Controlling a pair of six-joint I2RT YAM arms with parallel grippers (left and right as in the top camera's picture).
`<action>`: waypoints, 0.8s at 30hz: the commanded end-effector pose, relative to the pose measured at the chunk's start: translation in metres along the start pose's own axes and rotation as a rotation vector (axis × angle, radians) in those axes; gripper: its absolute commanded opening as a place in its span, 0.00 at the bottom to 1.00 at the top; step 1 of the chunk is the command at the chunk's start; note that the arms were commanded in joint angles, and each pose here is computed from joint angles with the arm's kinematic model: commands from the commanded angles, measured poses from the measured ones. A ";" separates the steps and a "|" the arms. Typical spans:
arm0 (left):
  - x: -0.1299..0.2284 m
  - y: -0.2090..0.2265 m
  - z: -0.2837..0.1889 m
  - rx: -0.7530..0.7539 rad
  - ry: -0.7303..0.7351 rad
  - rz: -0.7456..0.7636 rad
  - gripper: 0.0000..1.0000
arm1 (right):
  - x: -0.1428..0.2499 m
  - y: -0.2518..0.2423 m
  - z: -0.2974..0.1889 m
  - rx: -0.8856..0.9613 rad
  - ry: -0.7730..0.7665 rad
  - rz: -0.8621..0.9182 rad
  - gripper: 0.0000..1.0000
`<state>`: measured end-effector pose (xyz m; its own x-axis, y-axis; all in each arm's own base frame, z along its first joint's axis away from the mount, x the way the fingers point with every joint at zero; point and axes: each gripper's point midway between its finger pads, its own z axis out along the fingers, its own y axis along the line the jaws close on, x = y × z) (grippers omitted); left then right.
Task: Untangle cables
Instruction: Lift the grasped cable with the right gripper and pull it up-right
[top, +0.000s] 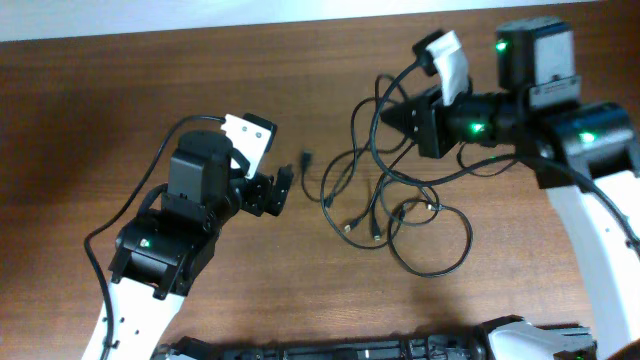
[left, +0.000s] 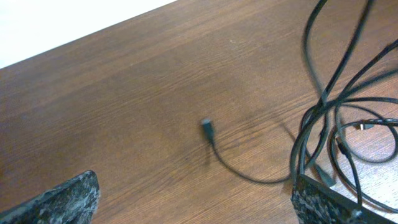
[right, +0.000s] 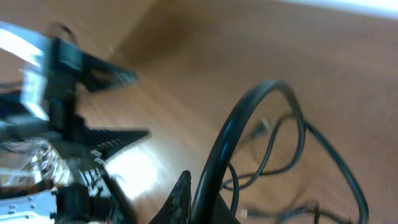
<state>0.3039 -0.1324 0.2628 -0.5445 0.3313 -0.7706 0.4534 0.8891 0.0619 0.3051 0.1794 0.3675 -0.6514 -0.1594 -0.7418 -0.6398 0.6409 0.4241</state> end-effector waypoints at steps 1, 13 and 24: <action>-0.006 0.000 -0.004 0.008 -0.019 0.013 0.99 | -0.036 0.033 -0.032 -0.021 -0.116 -0.104 0.04; -0.006 0.000 -0.004 0.008 -0.019 0.013 0.99 | -0.036 -0.029 -0.060 0.411 -0.114 -0.039 0.04; -0.006 0.000 -0.004 0.008 -0.019 0.013 0.99 | -0.021 -0.100 -0.118 0.945 -0.128 0.120 0.04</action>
<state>0.3039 -0.1324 0.2628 -0.5445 0.3313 -0.7706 0.4537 0.8890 0.0616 0.3299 0.0456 0.3799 -0.6750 -0.0546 -0.7358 -0.0457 0.9984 -0.0322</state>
